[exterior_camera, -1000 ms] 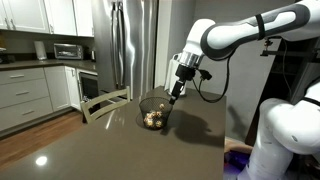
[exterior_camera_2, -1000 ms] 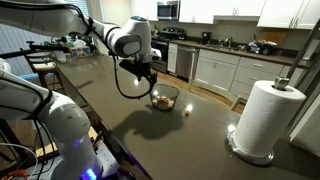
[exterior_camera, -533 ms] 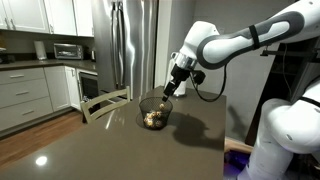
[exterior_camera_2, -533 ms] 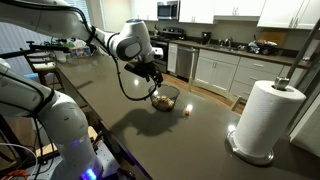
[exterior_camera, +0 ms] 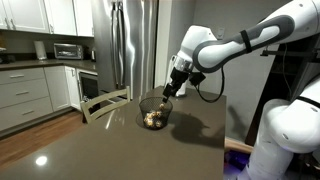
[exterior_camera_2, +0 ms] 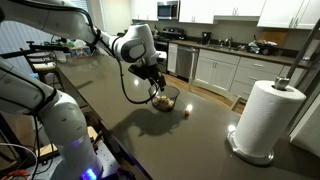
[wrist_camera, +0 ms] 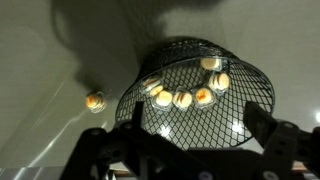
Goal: Rotate the dustbin in a counterclockwise direction
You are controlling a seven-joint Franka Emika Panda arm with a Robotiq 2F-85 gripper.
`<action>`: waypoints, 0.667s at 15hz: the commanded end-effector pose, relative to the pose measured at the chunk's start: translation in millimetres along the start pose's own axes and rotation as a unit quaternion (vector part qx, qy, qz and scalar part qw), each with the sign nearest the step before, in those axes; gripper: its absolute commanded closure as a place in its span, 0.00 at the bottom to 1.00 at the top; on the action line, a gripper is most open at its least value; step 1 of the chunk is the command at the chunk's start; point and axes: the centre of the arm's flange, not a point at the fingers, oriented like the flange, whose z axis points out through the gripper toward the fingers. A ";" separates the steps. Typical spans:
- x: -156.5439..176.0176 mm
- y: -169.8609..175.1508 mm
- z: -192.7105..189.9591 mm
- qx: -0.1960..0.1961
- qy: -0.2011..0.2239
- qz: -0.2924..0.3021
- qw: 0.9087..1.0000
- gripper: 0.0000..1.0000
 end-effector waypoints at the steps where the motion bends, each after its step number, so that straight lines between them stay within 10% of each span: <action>1: 17.9 25.4 -5.1 0.016 -0.017 0.039 0.999 0.00; 10: 23.8 67.5 14.4 0.058 -0.077 0.129 0.987 0.00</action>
